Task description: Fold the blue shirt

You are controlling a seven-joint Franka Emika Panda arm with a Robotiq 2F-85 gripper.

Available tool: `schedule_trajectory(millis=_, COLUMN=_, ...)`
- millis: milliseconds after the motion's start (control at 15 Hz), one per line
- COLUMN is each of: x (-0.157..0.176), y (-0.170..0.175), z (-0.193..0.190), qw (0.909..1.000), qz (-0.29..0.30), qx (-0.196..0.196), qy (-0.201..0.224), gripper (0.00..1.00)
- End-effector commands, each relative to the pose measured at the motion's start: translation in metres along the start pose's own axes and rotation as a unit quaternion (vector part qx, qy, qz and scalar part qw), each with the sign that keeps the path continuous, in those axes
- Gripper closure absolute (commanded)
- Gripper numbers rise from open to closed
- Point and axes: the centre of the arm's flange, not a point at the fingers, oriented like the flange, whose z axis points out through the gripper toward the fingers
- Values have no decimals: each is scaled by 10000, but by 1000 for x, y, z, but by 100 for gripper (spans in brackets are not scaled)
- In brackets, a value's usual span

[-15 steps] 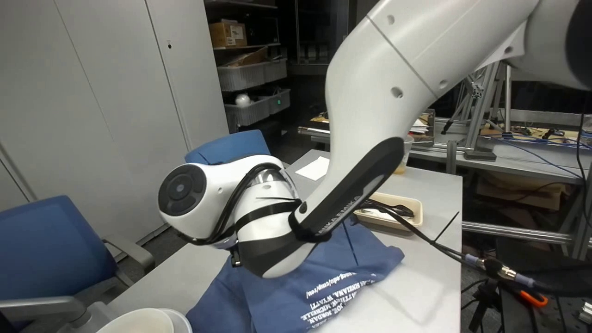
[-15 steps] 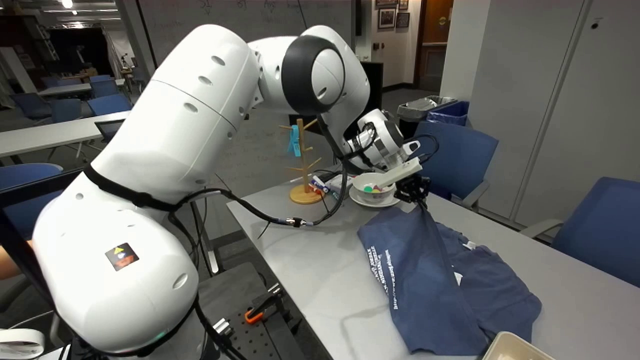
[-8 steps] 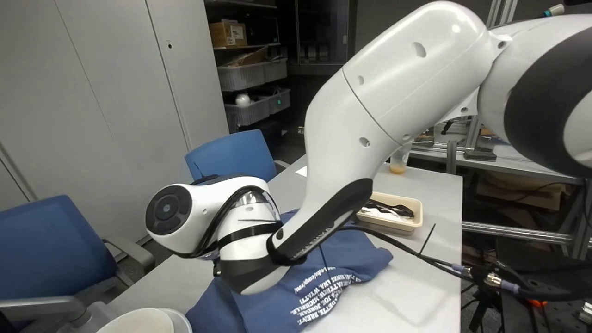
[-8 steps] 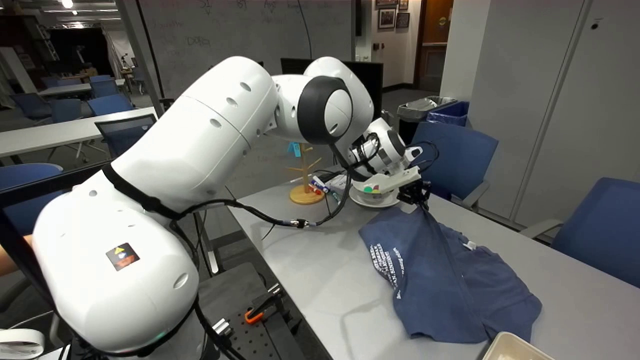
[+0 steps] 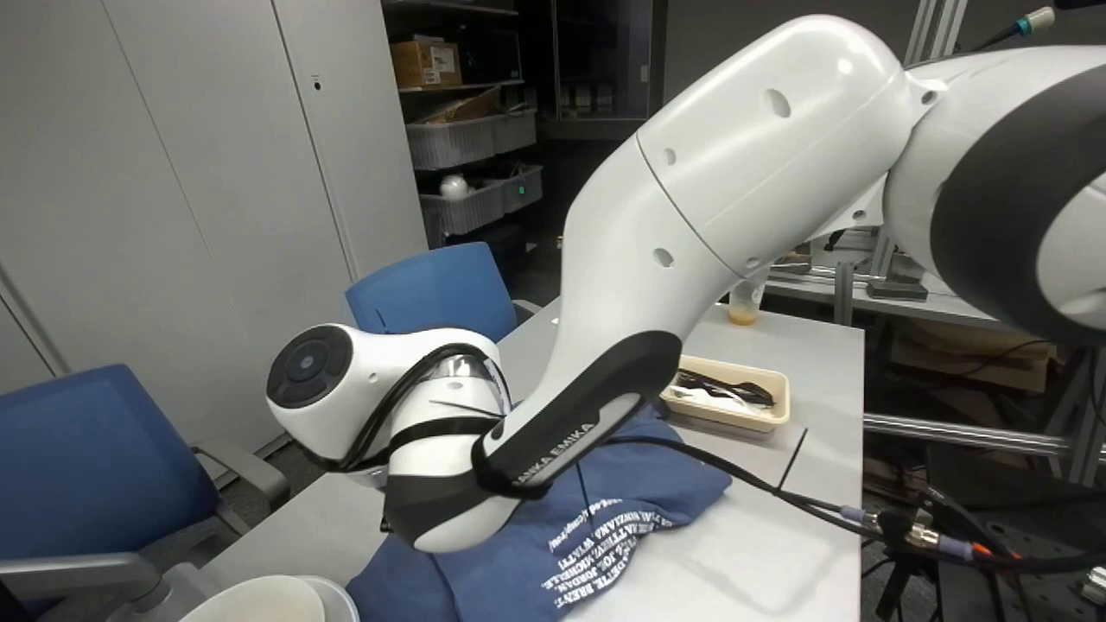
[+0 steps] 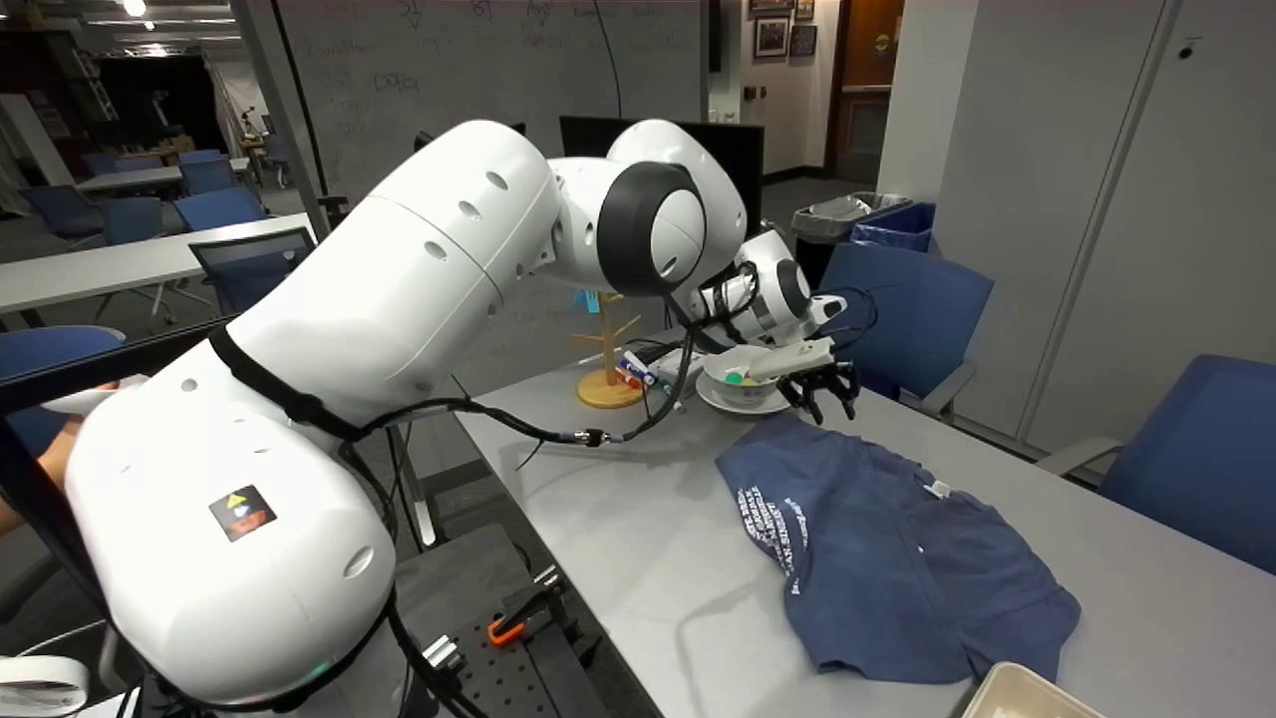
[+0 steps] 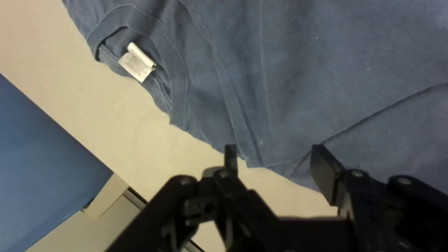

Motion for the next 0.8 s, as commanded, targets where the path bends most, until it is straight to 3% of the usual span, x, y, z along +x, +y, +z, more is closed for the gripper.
schedule_trajectory(millis=0, x=-25, y=19, z=-7, qw=9983, qz=-142, qx=395, qy=-399, gripper=11)
schedule_trajectory(millis=67, x=-34, y=27, z=-8, qw=9972, qz=-229, qx=440, qy=-567, gripper=2)
schedule_trajectory(millis=133, x=-42, y=35, z=-8, qw=9958, qz=-305, qx=477, qy=-724, gripper=0)
schedule_trajectory(millis=400, x=-80, y=71, z=-34, qw=9875, qz=-384, qx=728, qy=-1341, gripper=0)
schedule_trajectory(millis=733, x=-130, y=115, z=-57, qw=9774, qz=-376, qx=1034, qy=-1803, gripper=0)
